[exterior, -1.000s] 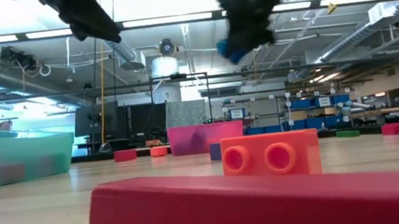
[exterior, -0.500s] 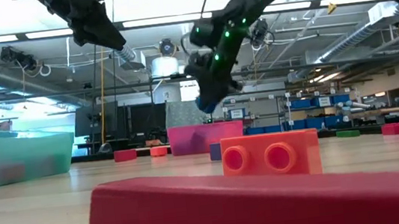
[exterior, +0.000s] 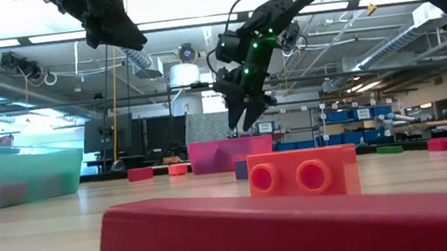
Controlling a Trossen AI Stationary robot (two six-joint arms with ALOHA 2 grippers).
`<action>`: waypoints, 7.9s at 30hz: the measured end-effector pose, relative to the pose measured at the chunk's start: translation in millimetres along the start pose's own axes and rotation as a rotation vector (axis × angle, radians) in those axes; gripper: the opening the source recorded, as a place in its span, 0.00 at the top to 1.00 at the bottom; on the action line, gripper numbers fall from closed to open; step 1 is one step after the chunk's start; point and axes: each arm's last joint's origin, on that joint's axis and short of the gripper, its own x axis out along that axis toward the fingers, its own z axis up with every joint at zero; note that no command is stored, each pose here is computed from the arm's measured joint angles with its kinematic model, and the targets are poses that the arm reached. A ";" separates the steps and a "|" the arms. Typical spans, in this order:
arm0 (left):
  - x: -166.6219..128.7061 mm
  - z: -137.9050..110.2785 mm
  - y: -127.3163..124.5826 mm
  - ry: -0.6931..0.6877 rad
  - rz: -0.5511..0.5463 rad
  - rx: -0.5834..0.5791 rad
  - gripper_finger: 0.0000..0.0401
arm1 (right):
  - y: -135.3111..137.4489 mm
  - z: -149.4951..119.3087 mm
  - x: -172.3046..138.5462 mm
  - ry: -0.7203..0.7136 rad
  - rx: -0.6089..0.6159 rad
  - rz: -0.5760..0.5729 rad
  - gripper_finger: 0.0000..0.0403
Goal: Sort blocks by size
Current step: Put the green rectangle block into the transparent bin
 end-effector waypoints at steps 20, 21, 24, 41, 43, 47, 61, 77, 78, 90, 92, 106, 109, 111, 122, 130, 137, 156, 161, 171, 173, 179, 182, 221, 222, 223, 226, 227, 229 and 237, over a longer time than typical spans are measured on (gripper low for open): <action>-0.1 2.5 -0.3 -0.026 -0.003 -0.095 0.56 | 45.2 -66.2 -109.4 0.418 -0.074 -0.059 0.46; -0.1 2.8 -0.3 -0.028 -0.004 -0.104 0.56 | 51.3 -72.2 -111.3 0.425 -0.081 -0.075 0.46; -0.1 2.7 -0.4 -0.027 -0.005 -0.139 0.56 | 67.8 -90.0 -117.9 0.409 -0.096 -0.109 0.47; -0.1 2.5 -1.4 -0.023 -0.021 -0.169 0.56 | 36.5 -182.9 -135.5 0.093 0.336 -0.141 0.47; -0.2 2.5 -1.3 -0.023 -0.021 -0.197 0.56 | 13.9 -191.2 -133.3 0.093 0.434 -0.186 0.47; -0.2 2.4 -1.3 -0.022 -0.022 -0.215 0.56 | -33.6 -203.0 -125.2 0.089 0.642 -0.296 0.47; -0.1 2.5 -1.4 -0.023 -0.021 -0.216 0.56 | -139.2 -196.6 -76.1 0.066 0.948 -0.486 0.49; -0.1 2.9 -1.4 -0.027 -0.021 -0.223 0.56 | -142.5 -195.0 -34.4 -0.021 1.054 -0.794 0.59; -0.1 3.0 -1.4 -0.028 -0.022 -0.223 0.56 | -141.8 -197.3 -30.5 -0.015 1.076 -0.801 0.59; -0.1 2.8 -1.3 -0.026 -0.020 -0.223 0.56 | -127.7 -198.6 -9.0 0.093 1.054 -0.677 0.61; -0.1 2.8 -1.3 -0.027 -0.018 -0.223 0.56 | -123.7 -195.0 -6.9 0.107 1.011 -0.598 0.63; -0.1 2.7 -1.1 -0.027 -0.011 -0.223 0.56 | -86.2 -192.0 -7.9 0.047 1.116 -0.557 0.70; -0.1 2.6 -1.0 -0.026 -0.011 -0.223 0.56 | -83.2 -193.8 -8.9 -0.002 1.183 -0.623 0.69; -0.1 2.6 -1.0 -0.025 -0.011 -0.222 0.56 | -83.2 -193.7 -9.3 -0.034 1.194 -0.653 0.67; -0.1 2.3 -1.0 -0.023 -0.010 -0.188 0.56 | -107.6 -186.4 -10.5 -0.132 1.235 -0.667 0.56; -0.1 2.4 -0.6 -0.026 0.005 -0.186 0.56 | -130.4 -188.7 -8.7 -0.113 1.321 -0.658 0.58; -0.1 1.4 0.2 -0.020 0.030 -0.181 0.56 | -125.7 -189.4 0.6 -0.059 1.249 -0.664 0.83; -1.4 15.8 -0.6 -0.164 0.005 -0.277 0.56 | 35.4 -182.4 -145.8 -0.451 0.476 0.013 0.82; -1.5 25.9 -3.3 -0.251 -0.090 -0.378 0.56 | 73.2 -188.9 -191.5 -0.730 0.344 0.207 0.82; 38.3 46.1 -30.9 -0.348 -0.439 -0.565 0.56 | 120.7 -182.1 -203.7 -0.966 0.176 0.415 0.82; 45.6 51.4 -36.0 -0.400 -0.495 -0.604 0.56 | 121.7 -181.5 -202.7 -0.966 0.178 0.422 0.82; 67.9 64.2 -44.2 -0.529 -0.548 -0.651 0.56 | 121.9 -180.6 -204.6 -0.978 0.178 0.442 0.82; 82.0 73.7 -49.6 -0.519 -0.548 -0.657 0.56 | 119.3 -177.9 -205.0 -0.984 0.182 0.455 0.82; 128.7 113.8 -61.1 -0.409 -0.747 -0.504 0.86 | 104.7 -170.6 -197.5 -0.918 0.146 0.455 0.59; 128.8 112.9 -57.7 -0.390 -0.735 -0.500 0.86 | 103.4 -171.6 -195.9 -0.900 0.143 0.440 0.57; 128.3 112.1 -54.1 -0.373 -0.726 -0.487 0.86 | 102.6 -172.8 -194.1 -0.880 0.140 0.424 0.55; 117.8 109.2 -42.6 -0.296 -0.669 -0.439 0.86 | 100.0 -178.5 -187.5 -0.798 0.145 0.386 0.51; 112.1 108.2 -39.9 -0.272 -0.642 -0.417 0.86 | 99.3 -180.4 -185.1 -0.767 0.158 0.378 0.50; 101.3 102.0 -34.6 -0.197 -0.549 -0.373 0.86 | 97.3 -185.2 -179.6 -0.696 0.184 0.353 0.50; 28.4 71.6 -35.8 0.097 -0.301 -0.237 0.86 | 95.8 -208.7 -166.2 -0.452 0.273 0.279 0.52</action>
